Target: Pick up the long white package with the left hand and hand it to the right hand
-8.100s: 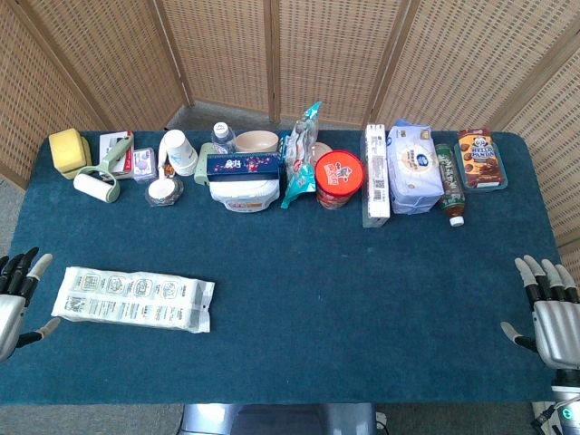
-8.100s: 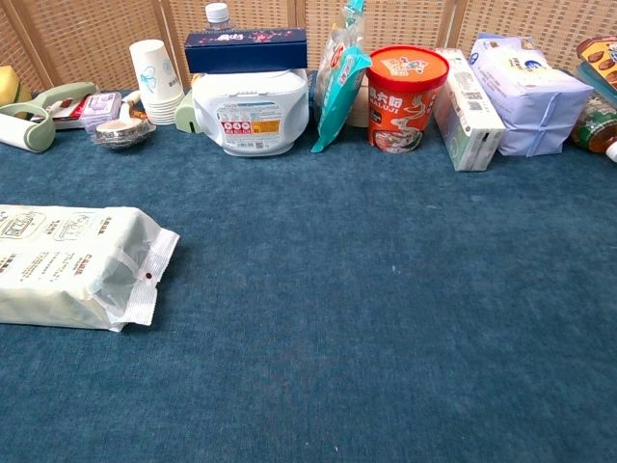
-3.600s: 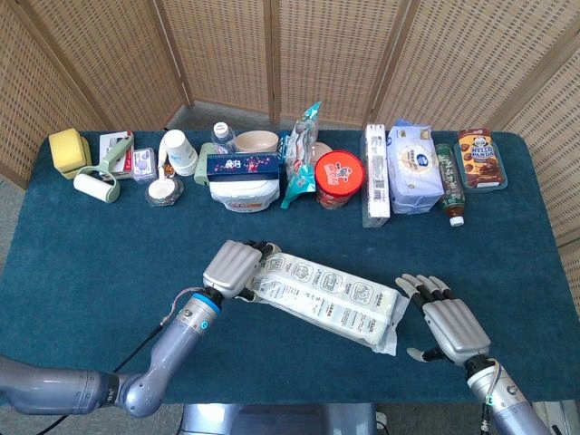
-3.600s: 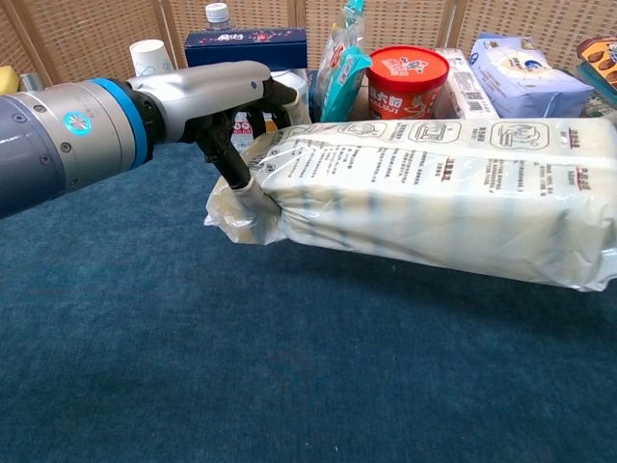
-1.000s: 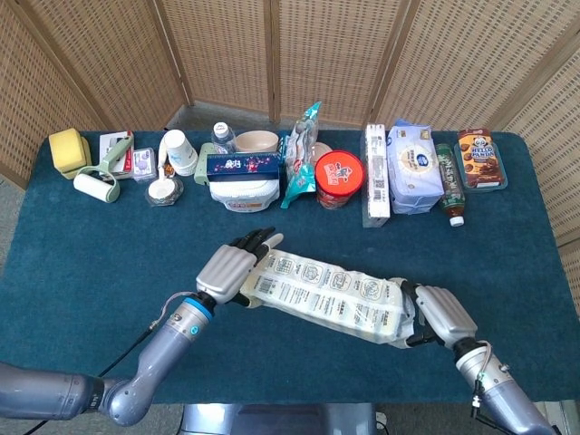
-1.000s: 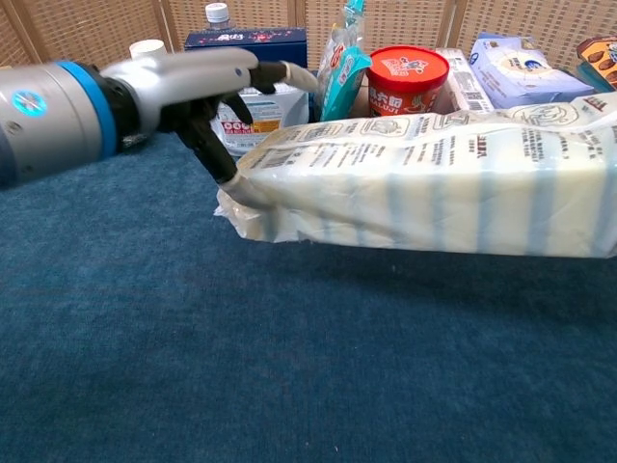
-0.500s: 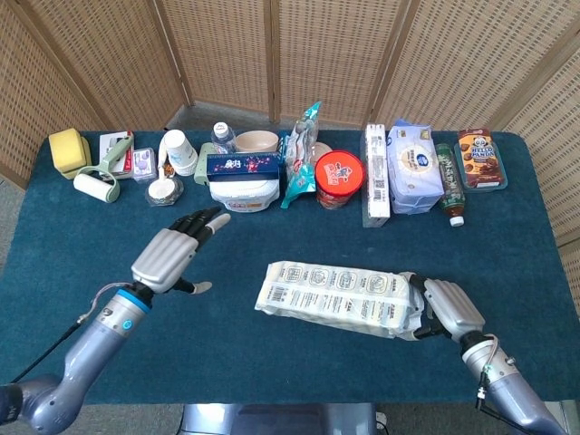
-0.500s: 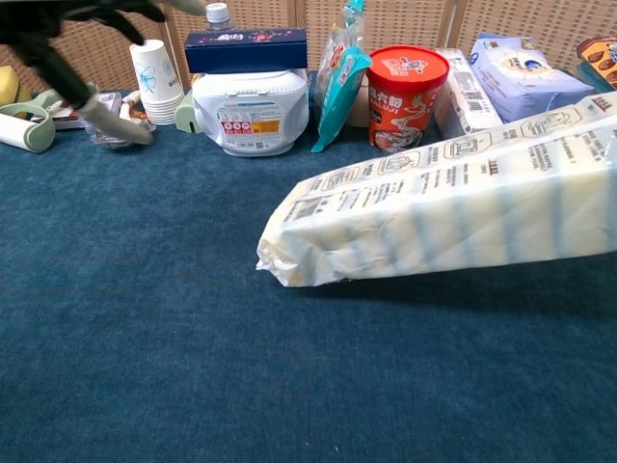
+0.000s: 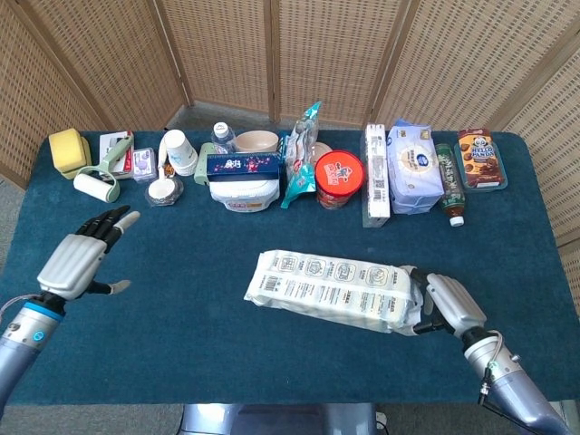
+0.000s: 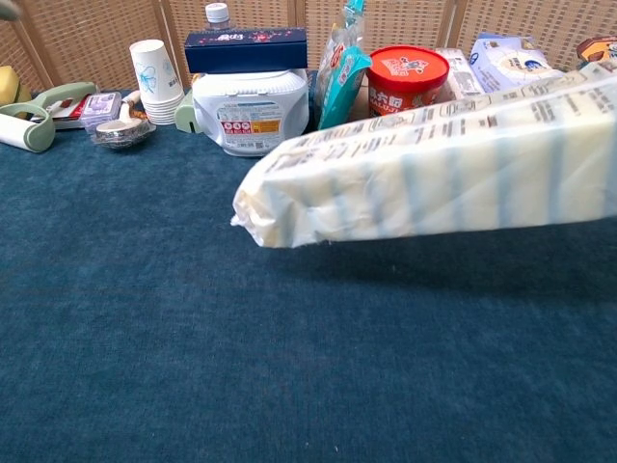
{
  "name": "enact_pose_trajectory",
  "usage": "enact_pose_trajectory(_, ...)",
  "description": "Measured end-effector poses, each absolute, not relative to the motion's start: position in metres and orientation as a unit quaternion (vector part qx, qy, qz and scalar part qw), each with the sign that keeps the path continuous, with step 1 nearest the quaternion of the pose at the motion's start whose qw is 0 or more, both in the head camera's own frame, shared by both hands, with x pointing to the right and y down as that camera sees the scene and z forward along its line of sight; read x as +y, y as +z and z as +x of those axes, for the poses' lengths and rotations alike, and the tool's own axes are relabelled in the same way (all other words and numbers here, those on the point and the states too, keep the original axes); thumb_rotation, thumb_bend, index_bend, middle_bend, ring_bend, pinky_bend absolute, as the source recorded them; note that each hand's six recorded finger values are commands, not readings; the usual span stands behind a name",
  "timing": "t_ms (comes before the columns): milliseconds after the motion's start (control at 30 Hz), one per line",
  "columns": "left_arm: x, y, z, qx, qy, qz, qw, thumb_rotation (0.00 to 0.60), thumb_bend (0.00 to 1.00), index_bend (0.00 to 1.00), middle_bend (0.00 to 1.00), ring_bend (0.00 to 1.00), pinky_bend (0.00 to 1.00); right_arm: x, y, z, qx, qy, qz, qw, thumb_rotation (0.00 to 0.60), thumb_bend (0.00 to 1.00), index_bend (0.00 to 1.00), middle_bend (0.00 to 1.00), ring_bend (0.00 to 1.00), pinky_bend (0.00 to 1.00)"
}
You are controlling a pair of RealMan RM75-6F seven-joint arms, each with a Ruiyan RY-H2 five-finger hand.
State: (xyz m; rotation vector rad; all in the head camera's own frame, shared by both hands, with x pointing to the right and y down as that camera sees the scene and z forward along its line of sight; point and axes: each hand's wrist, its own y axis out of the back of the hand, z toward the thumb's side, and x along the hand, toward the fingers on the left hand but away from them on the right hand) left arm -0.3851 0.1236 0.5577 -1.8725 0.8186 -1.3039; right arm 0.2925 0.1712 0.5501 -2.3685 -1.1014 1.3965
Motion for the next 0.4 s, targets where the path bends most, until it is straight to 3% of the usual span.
enact_pose_trajectory(400, 0.153, 0.542, -0.484, 0.356, -0.551, -0.654, 0.377, 0.600, 0.00, 0.00, 0.00, 0.00, 0.10, 0.165, 0.540, 0.293, -0.379, 0.447, -0.807, 0.076, 0.600, 0.60, 0.95, 0.91, 0.64, 0.64)
